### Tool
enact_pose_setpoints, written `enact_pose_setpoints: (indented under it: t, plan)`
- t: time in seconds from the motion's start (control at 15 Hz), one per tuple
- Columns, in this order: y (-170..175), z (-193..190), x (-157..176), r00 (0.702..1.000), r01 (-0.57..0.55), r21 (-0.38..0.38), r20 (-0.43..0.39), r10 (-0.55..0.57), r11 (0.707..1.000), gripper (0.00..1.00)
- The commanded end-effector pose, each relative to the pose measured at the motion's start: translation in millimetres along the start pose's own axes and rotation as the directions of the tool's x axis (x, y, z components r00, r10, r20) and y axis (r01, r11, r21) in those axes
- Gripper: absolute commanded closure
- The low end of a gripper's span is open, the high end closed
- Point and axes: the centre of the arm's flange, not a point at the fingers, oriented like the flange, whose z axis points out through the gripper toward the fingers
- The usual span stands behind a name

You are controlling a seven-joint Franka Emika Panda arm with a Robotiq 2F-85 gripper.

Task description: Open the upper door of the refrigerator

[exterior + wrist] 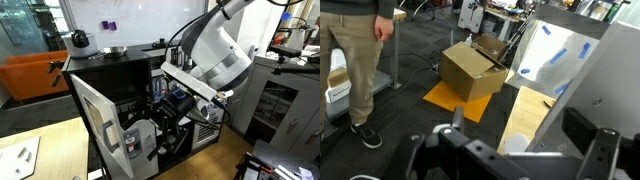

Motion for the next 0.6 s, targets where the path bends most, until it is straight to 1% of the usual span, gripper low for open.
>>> enact_pose_setpoints:
  t: [0.0,0.13,0.27,0.4,0.53]
  plan:
    - [2.6,-26.5,-9.1,0.984,0.094,-0.052,-0.147,-0.101,0.994,0.0]
    - [-9.9,-44.6,-14.0,0.954,0.16,-0.11,-0.236,-0.183,0.981,0.0]
    - [-20.6,-60.7,-22.3,0.911,0.228,-0.176,-0.308,-0.274,0.958,0.0]
    - [-30.0,-74.5,-31.2,0.856,0.289,-0.245,-0.367,-0.364,0.925,0.0]
    - [-38.5,-88.7,-40.0,0.793,0.341,-0.328,-0.403,-0.457,0.881,0.0]
